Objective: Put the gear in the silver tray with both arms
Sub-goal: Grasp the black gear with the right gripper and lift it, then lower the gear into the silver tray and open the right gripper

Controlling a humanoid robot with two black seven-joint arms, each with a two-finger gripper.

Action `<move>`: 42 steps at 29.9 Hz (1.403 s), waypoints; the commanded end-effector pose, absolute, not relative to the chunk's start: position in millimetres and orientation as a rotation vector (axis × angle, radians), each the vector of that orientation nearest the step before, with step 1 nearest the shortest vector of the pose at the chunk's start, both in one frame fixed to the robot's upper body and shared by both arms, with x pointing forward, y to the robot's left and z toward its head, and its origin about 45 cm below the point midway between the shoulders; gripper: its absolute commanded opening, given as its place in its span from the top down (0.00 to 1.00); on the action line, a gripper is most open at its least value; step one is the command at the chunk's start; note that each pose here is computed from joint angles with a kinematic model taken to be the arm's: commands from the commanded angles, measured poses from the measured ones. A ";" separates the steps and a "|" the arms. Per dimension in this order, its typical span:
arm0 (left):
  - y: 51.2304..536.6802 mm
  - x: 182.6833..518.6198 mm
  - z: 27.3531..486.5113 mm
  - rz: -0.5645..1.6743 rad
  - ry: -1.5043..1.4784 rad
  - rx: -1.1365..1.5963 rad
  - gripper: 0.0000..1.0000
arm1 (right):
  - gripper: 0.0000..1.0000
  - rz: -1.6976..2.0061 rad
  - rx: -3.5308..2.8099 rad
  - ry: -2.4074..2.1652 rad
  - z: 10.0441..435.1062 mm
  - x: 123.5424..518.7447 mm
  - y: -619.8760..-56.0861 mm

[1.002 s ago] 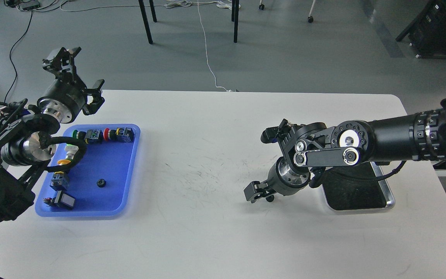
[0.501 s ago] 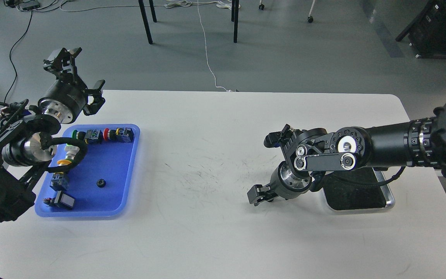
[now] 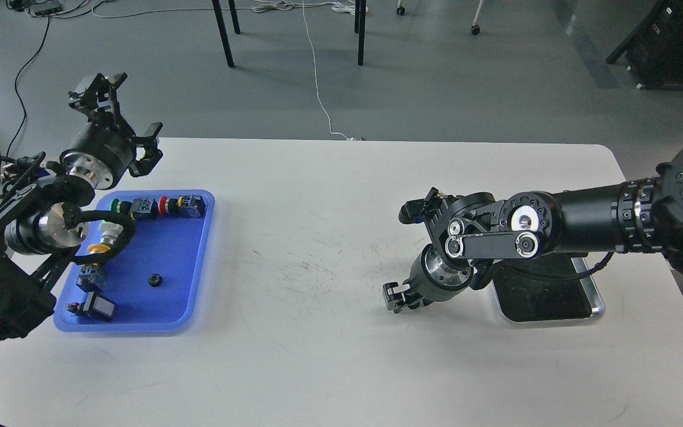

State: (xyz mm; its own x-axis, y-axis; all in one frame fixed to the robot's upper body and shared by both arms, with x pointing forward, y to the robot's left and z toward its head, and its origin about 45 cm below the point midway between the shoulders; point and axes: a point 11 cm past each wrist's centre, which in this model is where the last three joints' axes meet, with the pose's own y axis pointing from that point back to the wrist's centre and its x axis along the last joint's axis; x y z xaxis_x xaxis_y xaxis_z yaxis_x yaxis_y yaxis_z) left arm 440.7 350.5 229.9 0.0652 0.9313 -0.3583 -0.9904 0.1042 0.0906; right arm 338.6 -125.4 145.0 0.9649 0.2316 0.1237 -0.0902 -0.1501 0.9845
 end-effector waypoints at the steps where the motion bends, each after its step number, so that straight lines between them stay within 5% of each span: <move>1: 350.5 440.7 229.9 1.464 0.366 -0.197 0.02 | 0.63 0.290 1.688 0.129 145.2 338.1 -127.4; 9: 350.5 440.7 229.9 1.464 0.366 -0.197 0.02 | 0.99 0.291 1.687 0.137 146.2 338.8 -129.0; 15: 351.4 441.0 230.6 1.465 0.364 -0.197 0.02 | 0.99 0.294 1.695 0.089 163.5 353.0 -139.0; 21: 351.3 441.4 231.2 1.466 0.361 -0.196 0.02 | 0.99 0.332 1.803 -0.085 232.1 385.5 -153.5; 29: 347.4 442.8 231.8 1.461 0.362 -0.197 0.02 | 0.99 0.353 1.800 -0.477 323.8 422.6 -266.7; 34: 346.0 442.4 230.3 1.459 0.366 -0.196 0.02 | 0.99 0.318 1.684 -0.531 297.4 411.4 -344.1; 42: 346.7 442.4 230.5 1.460 0.363 -0.194 0.02 | 0.99 0.149 1.667 -0.570 215.4 405.4 -371.7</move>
State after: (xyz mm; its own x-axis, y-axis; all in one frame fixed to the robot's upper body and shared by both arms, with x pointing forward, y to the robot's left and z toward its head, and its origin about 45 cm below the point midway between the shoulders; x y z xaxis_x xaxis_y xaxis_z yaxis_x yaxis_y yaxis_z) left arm 442.4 346.1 230.3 0.0699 0.9312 -0.3577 -0.9899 0.1090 0.0902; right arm 401.9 -370.7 241.6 0.8668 -0.2535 0.4295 -0.4626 -0.0870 0.8823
